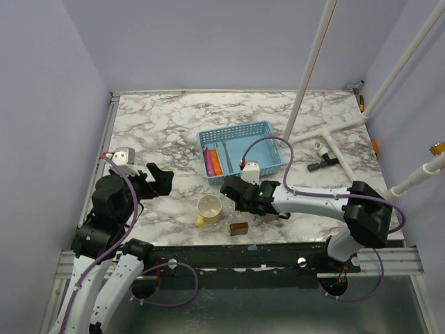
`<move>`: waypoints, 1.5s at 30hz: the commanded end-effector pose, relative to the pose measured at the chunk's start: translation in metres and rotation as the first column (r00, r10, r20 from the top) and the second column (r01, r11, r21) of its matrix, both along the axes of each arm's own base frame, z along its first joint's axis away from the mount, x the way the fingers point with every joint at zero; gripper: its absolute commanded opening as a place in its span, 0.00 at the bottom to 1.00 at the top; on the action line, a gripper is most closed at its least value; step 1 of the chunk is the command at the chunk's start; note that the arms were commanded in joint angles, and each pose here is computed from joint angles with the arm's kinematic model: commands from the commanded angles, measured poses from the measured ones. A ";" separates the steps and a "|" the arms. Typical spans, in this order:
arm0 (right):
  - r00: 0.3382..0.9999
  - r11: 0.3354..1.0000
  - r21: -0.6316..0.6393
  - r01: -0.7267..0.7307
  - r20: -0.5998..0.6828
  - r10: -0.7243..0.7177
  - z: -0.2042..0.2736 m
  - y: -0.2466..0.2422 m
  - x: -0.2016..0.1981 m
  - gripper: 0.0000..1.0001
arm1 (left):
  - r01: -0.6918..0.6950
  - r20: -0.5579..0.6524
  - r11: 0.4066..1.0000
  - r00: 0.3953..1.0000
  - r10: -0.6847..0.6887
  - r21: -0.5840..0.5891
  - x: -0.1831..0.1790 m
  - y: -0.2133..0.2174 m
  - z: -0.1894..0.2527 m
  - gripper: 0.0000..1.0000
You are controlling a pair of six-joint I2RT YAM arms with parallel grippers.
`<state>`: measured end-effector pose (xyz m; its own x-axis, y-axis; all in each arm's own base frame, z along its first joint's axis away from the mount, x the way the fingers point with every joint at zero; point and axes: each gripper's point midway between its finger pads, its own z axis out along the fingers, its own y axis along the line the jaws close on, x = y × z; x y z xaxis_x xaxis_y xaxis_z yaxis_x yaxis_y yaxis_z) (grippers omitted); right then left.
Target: Prepare toiletry sets of a toothbrush and toothpaste on the tray
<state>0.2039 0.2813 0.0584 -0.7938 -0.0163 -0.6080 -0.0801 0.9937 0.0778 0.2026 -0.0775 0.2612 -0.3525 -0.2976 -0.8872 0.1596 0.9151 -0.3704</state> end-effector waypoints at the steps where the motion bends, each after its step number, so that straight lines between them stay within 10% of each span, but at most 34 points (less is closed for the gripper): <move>1: 0.999 0.990 -0.141 -0.022 -0.036 0.017 -0.024 -0.025 -0.002 0.01 | 0.012 -0.022 1.000 1.000 -0.012 0.014 -0.001 -0.002 -0.008 0.99; 45: 0.996 0.996 -0.086 0.003 -0.092 -0.011 -0.021 -0.030 -0.031 0.01 | 0.014 -0.019 1.000 1.000 -0.013 0.013 -0.001 -0.001 -0.007 0.99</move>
